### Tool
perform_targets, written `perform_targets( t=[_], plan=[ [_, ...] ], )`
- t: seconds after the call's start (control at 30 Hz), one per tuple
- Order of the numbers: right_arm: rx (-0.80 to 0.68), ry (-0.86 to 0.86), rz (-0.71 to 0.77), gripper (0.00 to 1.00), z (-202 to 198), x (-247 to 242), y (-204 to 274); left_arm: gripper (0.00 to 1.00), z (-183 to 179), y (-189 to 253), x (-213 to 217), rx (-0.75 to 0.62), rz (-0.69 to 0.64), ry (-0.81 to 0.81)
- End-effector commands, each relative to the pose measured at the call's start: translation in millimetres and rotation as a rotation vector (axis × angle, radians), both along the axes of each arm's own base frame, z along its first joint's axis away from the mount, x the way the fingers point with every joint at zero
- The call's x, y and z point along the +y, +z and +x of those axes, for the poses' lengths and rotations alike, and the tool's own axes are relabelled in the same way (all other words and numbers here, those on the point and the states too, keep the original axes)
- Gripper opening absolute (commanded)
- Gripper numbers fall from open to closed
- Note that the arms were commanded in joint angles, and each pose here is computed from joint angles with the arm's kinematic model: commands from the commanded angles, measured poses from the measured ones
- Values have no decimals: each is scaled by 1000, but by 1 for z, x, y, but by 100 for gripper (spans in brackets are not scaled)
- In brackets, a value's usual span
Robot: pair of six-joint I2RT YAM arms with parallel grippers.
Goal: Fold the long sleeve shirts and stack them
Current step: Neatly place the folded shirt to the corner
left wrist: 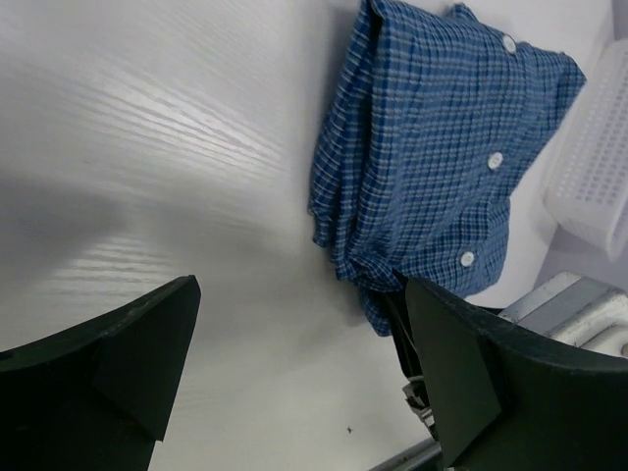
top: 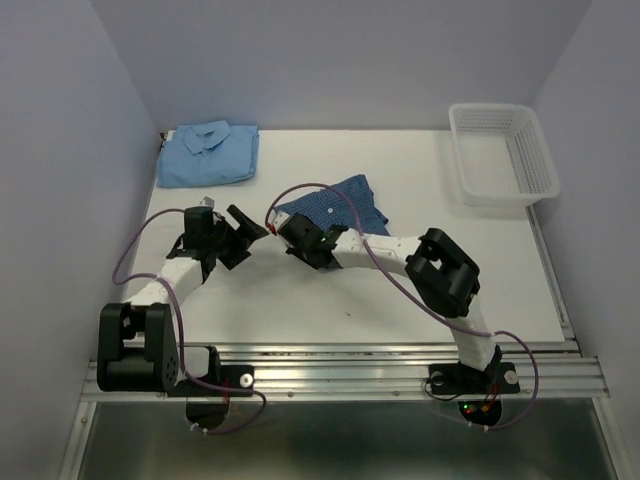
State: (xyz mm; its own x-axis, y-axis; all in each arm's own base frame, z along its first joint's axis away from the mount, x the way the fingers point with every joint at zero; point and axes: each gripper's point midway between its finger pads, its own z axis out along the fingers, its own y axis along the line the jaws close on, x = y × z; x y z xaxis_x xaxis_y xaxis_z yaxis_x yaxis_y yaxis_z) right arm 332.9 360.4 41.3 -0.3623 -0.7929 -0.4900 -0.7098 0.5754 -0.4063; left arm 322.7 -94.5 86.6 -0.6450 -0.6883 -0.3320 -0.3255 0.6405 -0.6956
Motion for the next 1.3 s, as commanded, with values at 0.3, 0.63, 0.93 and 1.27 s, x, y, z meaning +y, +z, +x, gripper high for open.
perform_targets(
  t=[0.3, 0.63, 0.93, 1.27],
  plan=[
    [-10, -35, 380, 1, -4, 38, 92, 99, 15, 9, -86, -65, -229, -144],
    [39, 25, 439, 1, -15, 44, 99, 99, 19, 0, -115, -32, -326, -172],
    [55, 76, 543, 1, -23, 58, 119, 99, 27, 4, -148, -37, -397, -241],
    [42, 54, 590, 1, -25, 56, 128, 7, 28, 10, -167, -46, -454, -310]
  ],
)
